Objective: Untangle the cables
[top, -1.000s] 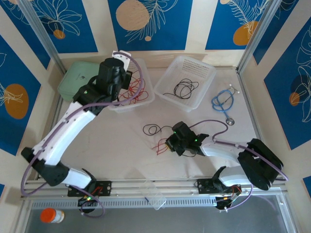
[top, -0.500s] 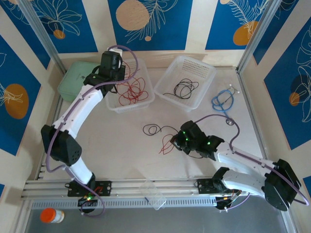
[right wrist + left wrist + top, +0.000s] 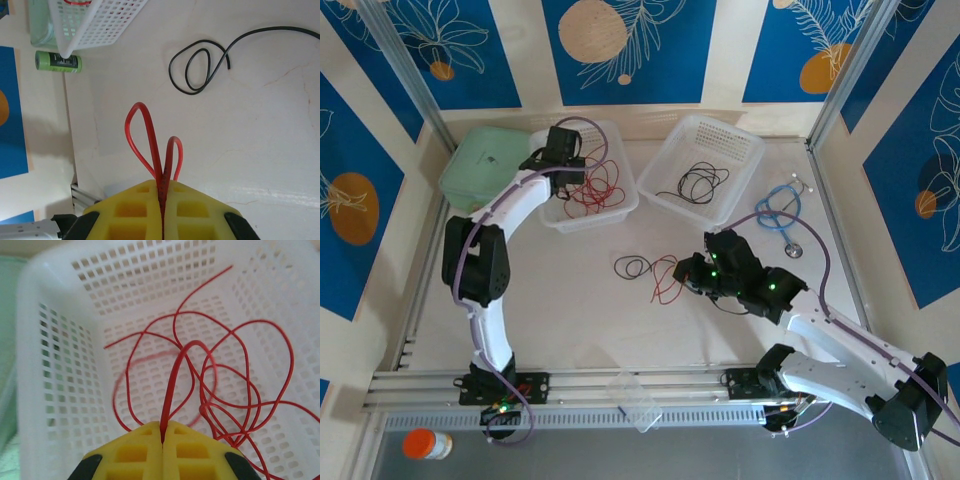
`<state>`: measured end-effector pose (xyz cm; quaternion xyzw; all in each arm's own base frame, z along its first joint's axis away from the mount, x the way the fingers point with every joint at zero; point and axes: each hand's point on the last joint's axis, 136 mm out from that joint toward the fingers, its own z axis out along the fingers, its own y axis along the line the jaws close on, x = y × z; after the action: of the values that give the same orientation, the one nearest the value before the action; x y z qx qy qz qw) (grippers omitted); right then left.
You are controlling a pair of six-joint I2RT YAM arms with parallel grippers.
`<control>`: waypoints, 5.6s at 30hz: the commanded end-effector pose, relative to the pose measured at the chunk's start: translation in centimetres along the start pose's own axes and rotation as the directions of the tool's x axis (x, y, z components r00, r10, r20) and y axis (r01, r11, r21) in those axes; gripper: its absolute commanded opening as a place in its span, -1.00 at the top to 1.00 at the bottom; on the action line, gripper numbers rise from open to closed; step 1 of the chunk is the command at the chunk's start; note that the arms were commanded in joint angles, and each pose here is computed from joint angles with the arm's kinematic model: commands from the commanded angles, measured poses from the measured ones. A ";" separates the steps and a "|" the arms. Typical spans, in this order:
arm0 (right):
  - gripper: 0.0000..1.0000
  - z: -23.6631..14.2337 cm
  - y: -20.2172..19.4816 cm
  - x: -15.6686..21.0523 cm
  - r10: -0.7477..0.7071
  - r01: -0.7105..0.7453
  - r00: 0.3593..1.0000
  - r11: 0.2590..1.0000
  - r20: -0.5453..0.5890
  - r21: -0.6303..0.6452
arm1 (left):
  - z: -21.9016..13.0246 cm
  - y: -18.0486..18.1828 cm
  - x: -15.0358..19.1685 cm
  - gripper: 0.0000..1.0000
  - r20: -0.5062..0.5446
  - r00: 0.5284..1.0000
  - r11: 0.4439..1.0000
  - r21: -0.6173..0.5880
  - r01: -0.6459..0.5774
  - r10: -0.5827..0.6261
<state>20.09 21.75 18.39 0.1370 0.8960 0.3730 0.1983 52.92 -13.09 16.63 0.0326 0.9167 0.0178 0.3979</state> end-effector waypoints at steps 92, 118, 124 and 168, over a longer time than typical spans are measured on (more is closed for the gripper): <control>0.89 29.1 13.5 -18.6 -0.721 0.715 0.693 0.690 -0.019 -0.111 | -29.3 -2.3 11.0 -1.00 0.099 0.975 0.787 0.609 0.098 -0.197; -0.26 6.3 16.4 -22.6 -0.626 0.598 0.740 0.780 0.247 0.186 | -26.5 -8.6 15.8 -0.82 -0.151 0.964 0.876 0.465 -0.126 0.219; -0.20 -2.1 10.8 -17.6 -0.547 0.502 0.794 0.836 0.265 0.221 | -22.5 -13.1 18.3 -0.74 -0.302 0.892 0.864 0.476 -0.164 0.336; 0.13 -4.3 -1.8 -8.4 -0.349 0.300 0.912 0.926 0.218 0.228 | -10.1 -21.6 21.8 0.82 -0.236 0.731 0.713 0.537 -0.451 0.640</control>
<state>25.20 14.47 21.47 0.0446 0.9091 0.2171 0.3528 29.25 -32.56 3.41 0.3953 0.9090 -0.0536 0.1209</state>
